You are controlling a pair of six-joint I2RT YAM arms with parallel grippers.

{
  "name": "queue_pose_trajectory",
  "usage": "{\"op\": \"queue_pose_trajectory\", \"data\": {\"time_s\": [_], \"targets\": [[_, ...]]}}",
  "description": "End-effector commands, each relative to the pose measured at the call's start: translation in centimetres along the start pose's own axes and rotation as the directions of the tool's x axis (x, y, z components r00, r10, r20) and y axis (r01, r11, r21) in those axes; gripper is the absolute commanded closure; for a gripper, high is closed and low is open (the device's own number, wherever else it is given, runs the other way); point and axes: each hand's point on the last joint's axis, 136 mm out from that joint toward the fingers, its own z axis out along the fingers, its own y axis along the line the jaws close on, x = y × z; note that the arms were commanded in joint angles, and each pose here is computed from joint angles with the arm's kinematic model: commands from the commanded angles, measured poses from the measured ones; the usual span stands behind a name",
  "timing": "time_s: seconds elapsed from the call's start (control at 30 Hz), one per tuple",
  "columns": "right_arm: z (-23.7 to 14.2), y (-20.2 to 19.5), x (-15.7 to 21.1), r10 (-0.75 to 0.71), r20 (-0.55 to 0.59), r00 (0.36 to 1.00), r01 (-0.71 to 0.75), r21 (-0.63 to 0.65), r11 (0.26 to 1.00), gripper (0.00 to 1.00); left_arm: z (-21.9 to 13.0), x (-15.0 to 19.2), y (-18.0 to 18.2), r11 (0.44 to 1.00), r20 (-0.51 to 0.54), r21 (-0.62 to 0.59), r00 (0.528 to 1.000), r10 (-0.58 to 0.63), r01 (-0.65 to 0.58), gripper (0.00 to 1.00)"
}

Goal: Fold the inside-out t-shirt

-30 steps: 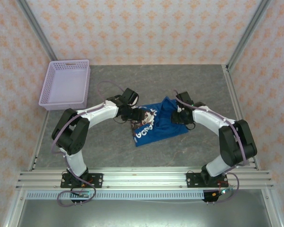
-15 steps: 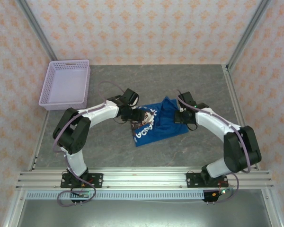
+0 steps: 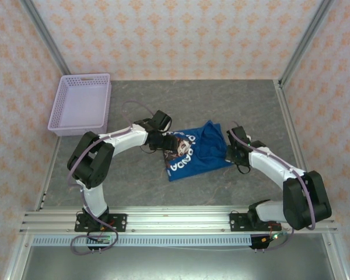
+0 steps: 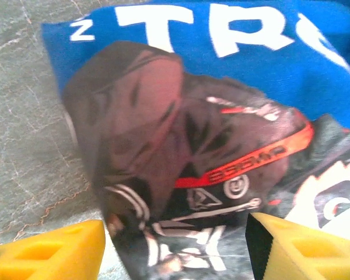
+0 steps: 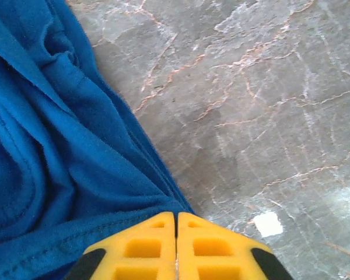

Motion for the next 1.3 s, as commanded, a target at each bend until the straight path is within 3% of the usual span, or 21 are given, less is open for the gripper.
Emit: {"op": "queue_pose_trajectory", "data": {"time_s": [0.0, 0.1, 0.2, 0.33, 0.57, 0.7, 0.93, 1.03, 1.27], "targets": [[-1.1, -0.7, -2.3, 0.038, 0.113, 0.993, -0.043, 0.033, 0.999, 0.82, 0.0, -0.5, 0.1, 0.999, 0.010, -0.031, 0.999, 0.035, -0.034, 0.34], [-3.1, 2.3, -5.1, -0.006, 0.225, 0.974, 0.034, -0.118, 0.992, 0.63, 0.1, -0.7, 0.1, 0.999, 0.012, -0.028, 0.999, 0.035, -0.035, 0.34], [-4.7, 5.8, -7.4, -0.019, 0.295, 0.955, 0.100, -0.263, 0.960, 0.52, 0.1, -0.6, -0.1, 0.999, 0.008, -0.024, 0.999, 0.036, -0.036, 0.34], [-3.5, 9.1, -8.8, -0.118, 0.270, 0.956, 0.190, -0.259, 0.947, 0.46, -0.2, -0.8, -0.2, 0.999, 0.014, -0.022, 0.999, 0.038, -0.037, 0.34], [-0.3, 13.9, -8.9, -0.230, 0.236, 0.944, 0.287, -0.246, 0.926, 0.48, -0.8, -1.0, -0.4, 0.999, 0.022, -0.018, 0.999, 0.043, -0.042, 0.34], [2.1, 13.4, -10.2, -0.232, 0.224, 0.947, 0.265, -0.133, 0.955, 0.54, -1.0, -0.9, -0.4, 0.999, 0.022, -0.020, 0.999, 0.046, -0.046, 0.34], [1.8, 11.3, -13.5, -0.181, 0.262, 0.948, 0.206, -0.068, 0.976, 0.90, -1.3, -0.8, -0.3, 0.999, 0.024, -0.020, 0.999, 0.049, -0.048, 0.34], [1.4, 10.8, -14.3, -0.169, 0.263, 0.950, 0.197, -0.081, 0.977, 0.97, -1.1, -0.6, -0.2, 0.999, 0.021, -0.021, 0.998, 0.051, -0.050, 0.34], [1.2, 10.5, -15.5, -0.136, 0.200, 0.970, 0.171, -0.168, 0.971, 0.98, -1.0, -0.7, -0.3, 0.998, 0.025, -0.019, 0.998, 0.054, -0.053, 0.34]]}}
